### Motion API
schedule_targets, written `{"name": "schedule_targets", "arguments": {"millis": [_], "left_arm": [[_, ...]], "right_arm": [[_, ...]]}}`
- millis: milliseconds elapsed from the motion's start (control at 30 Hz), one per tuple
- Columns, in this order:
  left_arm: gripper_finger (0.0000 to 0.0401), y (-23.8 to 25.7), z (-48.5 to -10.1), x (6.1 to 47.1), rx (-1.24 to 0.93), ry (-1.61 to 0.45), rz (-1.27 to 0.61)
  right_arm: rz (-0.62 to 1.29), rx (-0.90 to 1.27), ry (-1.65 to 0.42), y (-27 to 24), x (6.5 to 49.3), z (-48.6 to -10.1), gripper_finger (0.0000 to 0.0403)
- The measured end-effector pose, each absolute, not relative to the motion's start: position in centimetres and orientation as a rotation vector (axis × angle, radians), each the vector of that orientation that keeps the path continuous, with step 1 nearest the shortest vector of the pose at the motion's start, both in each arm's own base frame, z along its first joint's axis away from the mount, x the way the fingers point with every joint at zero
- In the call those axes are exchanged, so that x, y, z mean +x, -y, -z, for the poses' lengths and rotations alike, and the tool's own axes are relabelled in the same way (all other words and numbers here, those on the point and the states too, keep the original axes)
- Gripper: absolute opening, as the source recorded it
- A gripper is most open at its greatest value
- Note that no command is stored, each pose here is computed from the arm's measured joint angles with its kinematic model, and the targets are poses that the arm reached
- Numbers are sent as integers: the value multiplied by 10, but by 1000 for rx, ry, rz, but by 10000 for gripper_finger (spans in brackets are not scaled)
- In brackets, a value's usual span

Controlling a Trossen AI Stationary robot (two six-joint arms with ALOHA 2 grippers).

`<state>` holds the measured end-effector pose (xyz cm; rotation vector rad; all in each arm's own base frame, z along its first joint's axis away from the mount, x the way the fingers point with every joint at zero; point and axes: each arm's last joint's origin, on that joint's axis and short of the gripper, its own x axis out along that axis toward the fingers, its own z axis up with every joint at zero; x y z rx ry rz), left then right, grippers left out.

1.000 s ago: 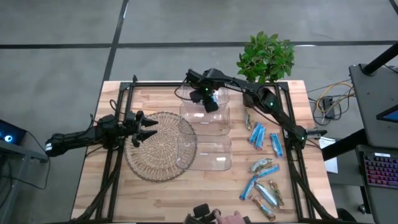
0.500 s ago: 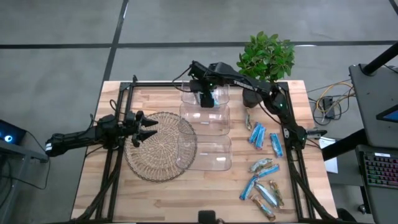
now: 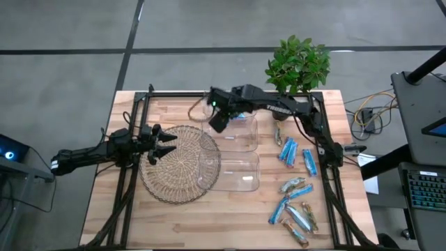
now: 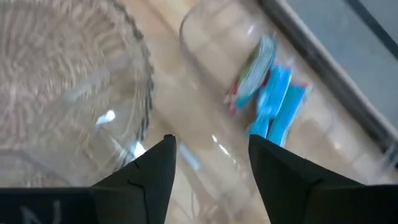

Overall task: Pick and place Granola Bars by type
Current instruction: Put the red granola bar into the top transparent bin

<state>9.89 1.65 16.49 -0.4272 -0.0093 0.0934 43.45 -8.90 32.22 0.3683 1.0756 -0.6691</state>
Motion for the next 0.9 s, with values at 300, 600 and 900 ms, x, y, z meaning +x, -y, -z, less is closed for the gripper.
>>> {"name": "schedule_targets", "arguments": {"millis": [300, 600, 900], "left_arm": [[261, -17, -165, 99, -428, 9, -93], [261, -17, -165, 99, -427, 9, -93], [261, -17, -165, 99, -427, 9, -93]], "right_arm": [[900, 362, -1156, 31, 422, -315, 249], [999, 372, -1114, -15, 415, -303, 330], [1082, 444, -1031, -45, 369, -304, 359]]}}
